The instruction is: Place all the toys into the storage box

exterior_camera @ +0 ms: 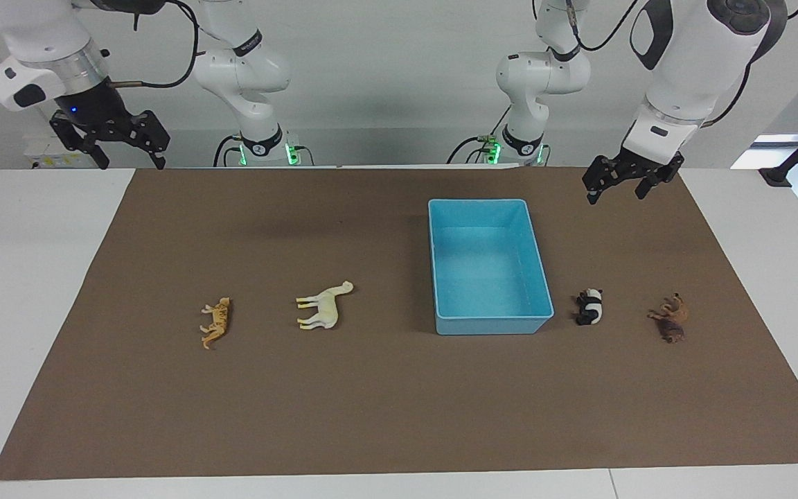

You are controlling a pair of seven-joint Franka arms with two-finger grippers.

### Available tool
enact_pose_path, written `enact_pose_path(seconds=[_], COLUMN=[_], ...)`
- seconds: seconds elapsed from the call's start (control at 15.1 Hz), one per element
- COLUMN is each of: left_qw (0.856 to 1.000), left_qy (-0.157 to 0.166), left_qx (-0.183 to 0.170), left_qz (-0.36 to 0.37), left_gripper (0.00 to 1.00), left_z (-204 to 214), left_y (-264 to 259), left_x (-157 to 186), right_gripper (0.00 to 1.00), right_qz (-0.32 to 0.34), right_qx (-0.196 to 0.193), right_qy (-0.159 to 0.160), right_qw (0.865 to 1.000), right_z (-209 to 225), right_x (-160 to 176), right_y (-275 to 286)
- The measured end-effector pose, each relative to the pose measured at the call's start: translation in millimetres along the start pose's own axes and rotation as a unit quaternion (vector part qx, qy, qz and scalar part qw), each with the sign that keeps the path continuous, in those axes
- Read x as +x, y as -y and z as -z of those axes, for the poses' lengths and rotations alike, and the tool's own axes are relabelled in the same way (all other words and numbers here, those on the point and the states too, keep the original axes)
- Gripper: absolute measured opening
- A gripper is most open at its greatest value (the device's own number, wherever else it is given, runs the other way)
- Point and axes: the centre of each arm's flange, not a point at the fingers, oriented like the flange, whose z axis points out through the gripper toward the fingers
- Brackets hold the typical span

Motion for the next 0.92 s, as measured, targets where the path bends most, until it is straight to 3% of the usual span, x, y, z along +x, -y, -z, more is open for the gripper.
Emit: enact_pose_path(seconds=[0.4, 0.79, 0.92], left_qw=[1.0, 1.0, 1.0], left_qy=[0.0, -0.001, -0.023], left_qx=[0.0, 0.0, -0.004], left_qz=[-0.004, -0.008, -0.012], left_gripper=[1.0, 1.0, 1.0], left_z=[0, 0, 0], left_y=[-4, -9, -9], left_x=[-1, -1, 3], right_gripper=[1.0, 1.0, 1.0], right_qz=[0.0, 0.0, -0.002], right_qx=[0.001, 0.0, 0.001], right_qy=[-0.002, -0.01, -0.016], right_qw=[1.0, 1.0, 1.0], right_z=[-26, -119, -147], right_x=[-3, 16, 31], right_y=[-7, -8, -6])
